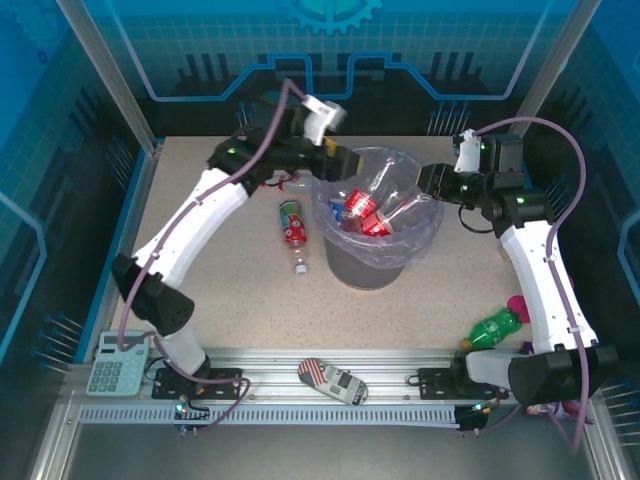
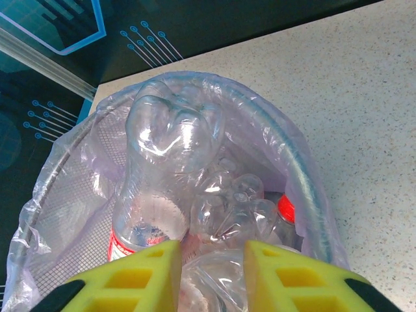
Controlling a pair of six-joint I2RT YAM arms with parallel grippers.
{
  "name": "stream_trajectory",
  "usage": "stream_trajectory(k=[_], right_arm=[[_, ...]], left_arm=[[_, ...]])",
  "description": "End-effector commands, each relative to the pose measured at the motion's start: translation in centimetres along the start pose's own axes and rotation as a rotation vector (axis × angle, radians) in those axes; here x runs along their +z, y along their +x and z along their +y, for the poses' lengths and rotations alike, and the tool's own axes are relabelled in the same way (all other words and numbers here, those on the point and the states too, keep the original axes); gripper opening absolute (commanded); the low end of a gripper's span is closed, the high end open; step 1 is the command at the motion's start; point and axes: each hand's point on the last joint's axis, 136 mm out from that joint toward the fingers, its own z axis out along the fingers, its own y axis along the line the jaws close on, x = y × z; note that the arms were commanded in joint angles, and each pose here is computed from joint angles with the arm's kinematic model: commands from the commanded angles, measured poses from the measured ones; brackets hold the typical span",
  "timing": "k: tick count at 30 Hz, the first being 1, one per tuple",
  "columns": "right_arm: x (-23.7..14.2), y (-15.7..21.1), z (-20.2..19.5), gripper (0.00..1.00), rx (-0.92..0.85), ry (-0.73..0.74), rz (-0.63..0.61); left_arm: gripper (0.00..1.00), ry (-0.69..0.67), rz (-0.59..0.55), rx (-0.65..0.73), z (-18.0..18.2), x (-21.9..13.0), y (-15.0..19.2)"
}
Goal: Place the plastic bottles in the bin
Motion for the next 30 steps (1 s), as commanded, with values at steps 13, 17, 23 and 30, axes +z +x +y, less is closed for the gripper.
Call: stream_trajectory(k=[13, 17, 23, 30], right_arm=[[-2.3, 0.0, -5.8, 0.41, 0.094, 0.157, -0.008], [-1.1, 1.3, -6.3, 0.40, 0.129, 0.139, 0.027], [0.9, 2.2, -5.7, 0.39, 0.151, 0.082, 0.073], [2.0, 2.6, -5.7, 0.37, 0.154, 0.070, 0.088]], left_arm=[[0.81, -0.580, 0.026, -0.435, 15.5, -5.7, 11.6], [0.82, -0.607, 0.069, -0.591, 17.6, -3.5, 16.7], [0.86, -0.647, 0.115, -0.717, 19.6, -1.4, 22.3], [0.85, -0.653, 0.161, -0.760, 20.7, 0.6, 25.3]])
